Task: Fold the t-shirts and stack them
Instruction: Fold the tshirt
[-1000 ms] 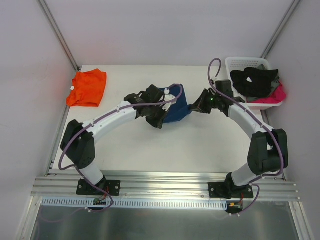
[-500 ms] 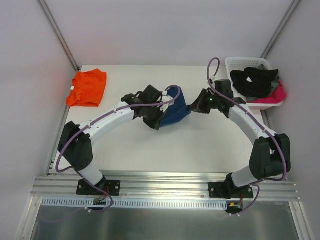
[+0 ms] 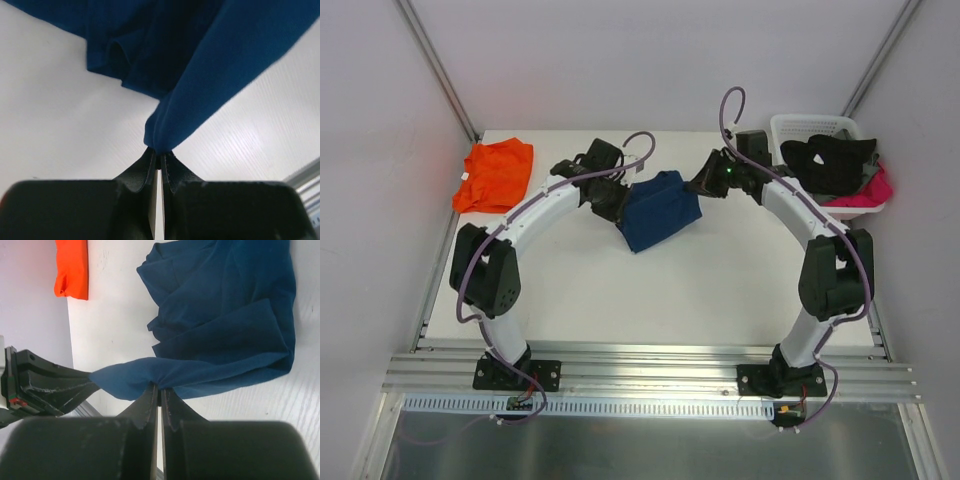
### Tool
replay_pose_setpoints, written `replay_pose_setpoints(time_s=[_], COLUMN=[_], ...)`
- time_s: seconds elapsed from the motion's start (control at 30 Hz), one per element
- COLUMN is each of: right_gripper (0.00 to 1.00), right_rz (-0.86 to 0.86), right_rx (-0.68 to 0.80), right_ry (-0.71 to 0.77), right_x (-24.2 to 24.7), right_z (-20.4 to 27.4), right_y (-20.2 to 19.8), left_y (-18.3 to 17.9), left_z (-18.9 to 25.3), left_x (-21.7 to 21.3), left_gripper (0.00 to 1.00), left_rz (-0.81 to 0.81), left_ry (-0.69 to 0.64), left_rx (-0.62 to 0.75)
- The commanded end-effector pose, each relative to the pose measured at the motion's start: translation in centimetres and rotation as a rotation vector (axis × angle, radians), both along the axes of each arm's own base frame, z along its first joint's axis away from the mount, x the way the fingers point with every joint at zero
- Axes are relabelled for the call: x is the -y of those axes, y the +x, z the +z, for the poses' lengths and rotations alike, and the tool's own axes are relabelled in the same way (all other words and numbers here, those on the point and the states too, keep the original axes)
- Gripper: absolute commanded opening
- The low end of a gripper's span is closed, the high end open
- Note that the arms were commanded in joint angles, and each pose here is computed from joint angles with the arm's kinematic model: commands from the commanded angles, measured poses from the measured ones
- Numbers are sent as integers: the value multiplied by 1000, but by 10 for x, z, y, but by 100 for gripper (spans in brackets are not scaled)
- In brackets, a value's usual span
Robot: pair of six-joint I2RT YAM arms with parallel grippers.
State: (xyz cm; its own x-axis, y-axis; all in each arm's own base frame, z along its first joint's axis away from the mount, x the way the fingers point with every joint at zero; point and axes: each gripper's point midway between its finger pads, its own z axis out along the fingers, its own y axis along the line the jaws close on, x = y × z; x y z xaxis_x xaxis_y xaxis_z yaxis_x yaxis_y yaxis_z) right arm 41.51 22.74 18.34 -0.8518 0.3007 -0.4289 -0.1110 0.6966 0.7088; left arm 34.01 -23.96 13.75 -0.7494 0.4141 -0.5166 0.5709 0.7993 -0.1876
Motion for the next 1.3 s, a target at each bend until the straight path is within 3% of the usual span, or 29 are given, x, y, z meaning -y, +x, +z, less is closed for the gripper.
replay_pose_setpoints(time_s=[0.0,0.23,0.7,1.27], right_gripper=[0,0,0,0], right_rz=[25,35,-3,-56], right_rx=[101,117,167,166], right_ry=[23,8,-18,-79], right_x=[-14,-27,-29,-23], right_z=[21,11,-5,-50], right_y=[21,50,107,147], left_y=[36,94,136,224], left_z=[10,16,-8,-29], left_x=[5,9,-26,-30], left_gripper=[0,0,0,0], left_rz=[21,61,164,205], left_ry=[-12,-27,16,27], left_rx=[65,127,131,247])
